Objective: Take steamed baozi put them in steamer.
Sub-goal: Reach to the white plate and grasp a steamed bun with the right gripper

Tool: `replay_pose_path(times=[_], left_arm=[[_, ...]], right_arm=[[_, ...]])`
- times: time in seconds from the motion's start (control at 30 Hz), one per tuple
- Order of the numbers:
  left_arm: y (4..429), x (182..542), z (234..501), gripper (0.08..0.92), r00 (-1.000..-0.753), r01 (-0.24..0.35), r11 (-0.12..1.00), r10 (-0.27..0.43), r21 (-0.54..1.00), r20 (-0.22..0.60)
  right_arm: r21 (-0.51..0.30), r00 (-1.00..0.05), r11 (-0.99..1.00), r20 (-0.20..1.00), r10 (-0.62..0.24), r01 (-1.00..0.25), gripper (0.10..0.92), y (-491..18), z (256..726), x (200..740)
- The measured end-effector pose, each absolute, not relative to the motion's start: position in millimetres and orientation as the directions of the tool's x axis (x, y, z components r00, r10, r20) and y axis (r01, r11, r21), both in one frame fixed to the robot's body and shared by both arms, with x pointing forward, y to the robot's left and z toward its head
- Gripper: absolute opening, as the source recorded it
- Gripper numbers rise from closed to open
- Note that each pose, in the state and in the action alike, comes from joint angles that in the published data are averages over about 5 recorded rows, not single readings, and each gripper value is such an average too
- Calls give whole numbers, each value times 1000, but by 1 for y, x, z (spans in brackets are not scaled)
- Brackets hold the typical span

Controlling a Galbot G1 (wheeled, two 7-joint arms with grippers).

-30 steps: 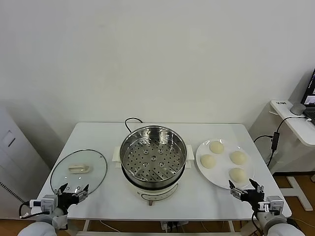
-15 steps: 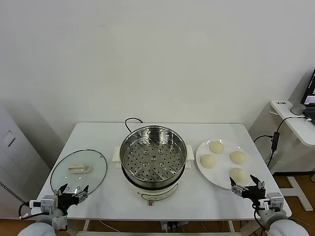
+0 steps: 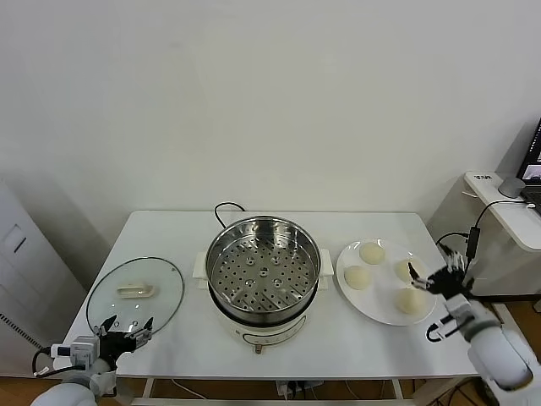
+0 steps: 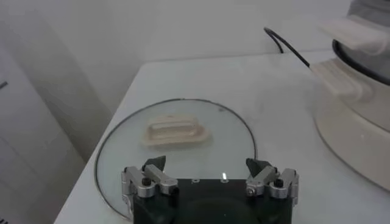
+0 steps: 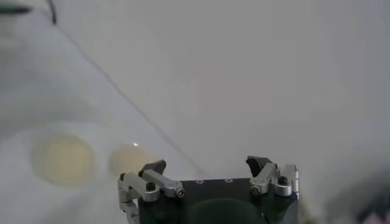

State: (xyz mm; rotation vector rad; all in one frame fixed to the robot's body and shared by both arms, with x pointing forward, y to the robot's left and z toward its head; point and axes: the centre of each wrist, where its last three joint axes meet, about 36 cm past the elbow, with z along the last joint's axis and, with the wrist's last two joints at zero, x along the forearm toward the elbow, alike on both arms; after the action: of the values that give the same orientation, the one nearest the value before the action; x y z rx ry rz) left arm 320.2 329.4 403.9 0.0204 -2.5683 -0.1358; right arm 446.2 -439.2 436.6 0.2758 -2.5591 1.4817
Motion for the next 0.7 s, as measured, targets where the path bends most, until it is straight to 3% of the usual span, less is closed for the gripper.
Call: replay_pose_path(times=[0.3,0.7], left_arm=[[328,317,402,823,-840,10,994,-50,108,540],[322,318,404,823,-841,19,993,-47,116,538]], right_arm=[[-844,-889,277,431,-157,-458,823,-448,474,518],[-674,-677,97,706,-208,-732,823,-438,515,609]])
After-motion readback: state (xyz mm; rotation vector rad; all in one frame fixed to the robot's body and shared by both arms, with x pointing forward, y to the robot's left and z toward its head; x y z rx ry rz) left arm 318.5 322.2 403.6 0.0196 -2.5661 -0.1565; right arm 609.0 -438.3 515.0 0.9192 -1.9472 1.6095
